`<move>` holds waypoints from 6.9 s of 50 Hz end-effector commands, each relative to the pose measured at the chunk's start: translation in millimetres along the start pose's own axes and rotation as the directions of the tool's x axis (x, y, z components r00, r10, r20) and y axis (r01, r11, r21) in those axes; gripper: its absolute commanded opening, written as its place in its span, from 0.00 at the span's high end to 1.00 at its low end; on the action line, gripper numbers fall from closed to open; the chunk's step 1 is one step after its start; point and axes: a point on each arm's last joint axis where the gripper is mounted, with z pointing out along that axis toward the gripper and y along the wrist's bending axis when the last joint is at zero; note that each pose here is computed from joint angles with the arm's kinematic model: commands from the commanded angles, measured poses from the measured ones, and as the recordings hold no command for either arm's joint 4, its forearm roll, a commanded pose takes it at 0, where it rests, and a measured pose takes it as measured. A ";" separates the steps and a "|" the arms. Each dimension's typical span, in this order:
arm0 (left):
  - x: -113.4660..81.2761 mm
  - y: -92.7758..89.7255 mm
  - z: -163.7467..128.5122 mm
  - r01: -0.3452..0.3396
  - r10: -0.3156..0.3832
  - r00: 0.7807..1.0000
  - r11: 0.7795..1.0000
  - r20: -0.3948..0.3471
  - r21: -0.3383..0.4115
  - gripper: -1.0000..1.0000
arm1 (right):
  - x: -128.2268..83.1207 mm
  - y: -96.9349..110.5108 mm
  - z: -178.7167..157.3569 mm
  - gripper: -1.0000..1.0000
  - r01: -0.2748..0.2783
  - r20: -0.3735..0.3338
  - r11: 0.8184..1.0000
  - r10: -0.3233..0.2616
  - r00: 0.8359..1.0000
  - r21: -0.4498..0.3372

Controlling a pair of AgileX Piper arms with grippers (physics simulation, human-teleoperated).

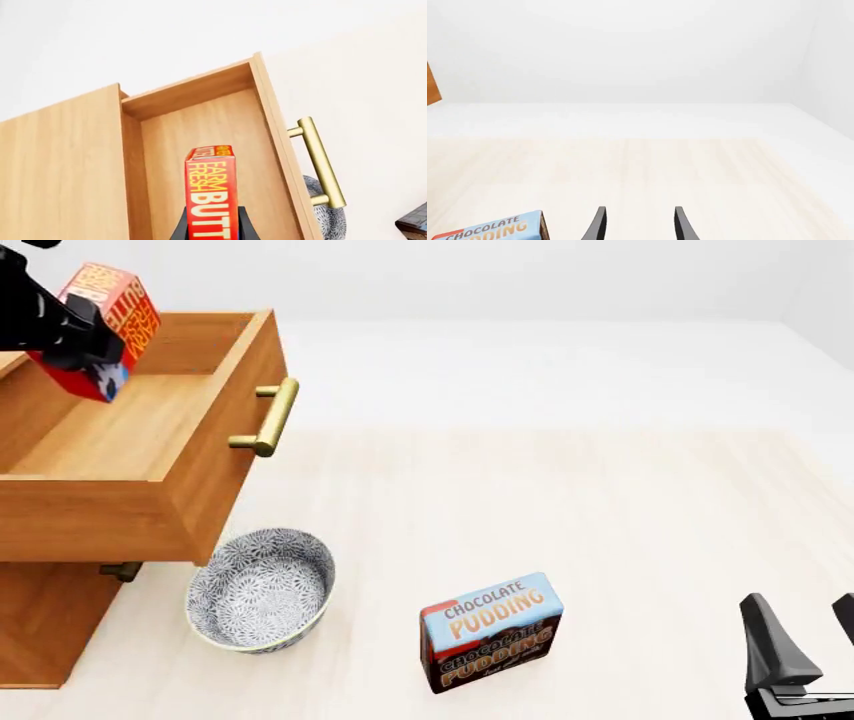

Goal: Put the butter at the back in the top drawer of the cabinet and close it.

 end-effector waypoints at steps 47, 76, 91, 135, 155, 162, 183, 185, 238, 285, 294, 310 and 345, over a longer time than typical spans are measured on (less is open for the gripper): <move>13.4 9.9 41.2 0.001 -0.002 0.999 1.000 -0.051 -0.021 1.00 | 0.0 0.0 0.0 0.00 0.000 0.000 1.000 0.000 1.000 0.000; 21.4 14.2 60.7 0.007 -0.009 0.996 1.000 -0.091 -0.022 1.00 | 0.0 0.0 0.0 0.00 0.000 0.000 1.000 0.000 1.000 0.000; 24.8 18.2 64.7 0.015 -0.018 0.994 0.999 -0.104 -0.030 1.00 | 0.0 0.0 0.0 0.00 0.000 0.000 1.000 0.000 1.000 0.000; 34.5 22.9 86.7 0.035 -0.039 0.989 0.999 -0.140 -0.033 1.00 | 0.0 0.0 0.0 0.00 0.000 0.000 1.000 0.000 1.000 0.000; 35.6 24.4 87.1 0.044 -0.049 0.989 0.998 -0.143 -0.038 1.00 | 0.0 0.0 0.0 0.00 0.000 0.000 1.000 0.000 1.000 0.000; 32.2 23.1 85.7 0.049 -0.054 0.990 0.998 -0.134 -0.036 0.00 | 0.0 0.0 0.0 0.00 0.000 0.000 1.000 0.000 1.000 0.000; 8.1 19.6 55.2 0.073 -0.075 0.995 0.997 -0.069 -0.036 0.00 | 0.0 0.0 0.0 0.00 0.000 0.000 1.000 0.000 1.000 0.000; 4.1 18.4 50.9 0.073 -0.075 0.996 0.997 -0.057 -0.033 0.00 | 0.0 0.0 0.0 0.00 0.000 0.000 1.000 0.000 1.000 0.000; -46.6 -106.3 5.6 -0.137 0.079 0.972 0.956 0.221 0.259 0.00 | 0.0 0.0 0.0 0.00 0.000 0.000 1.000 0.000 1.000 0.000; -41.2 -195.8 80.9 -0.214 0.165 0.974 0.894 0.155 0.393 0.00 | 0.0 0.0 0.0 0.00 0.000 0.000 1.000 0.000 1.000 0.000; -35.5 -197.6 93.2 -0.211 0.174 0.976 0.896 0.129 0.392 0.00 | 0.0 0.0 0.0 0.00 0.000 0.000 1.000 0.000 1.000 0.000; -24.8 -200.8 120.3 -0.184 0.169 0.983 0.903 0.074 0.387 0.00 | 0.0 0.0 0.0 0.00 0.000 0.000 1.000 0.000 1.000 0.000; -3.2 -187.4 153.1 -0.137 0.152 0.988 0.924 -0.012 0.357 0.00 | 0.0 0.0 0.0 0.00 0.000 0.000 1.000 0.000 1.000 0.000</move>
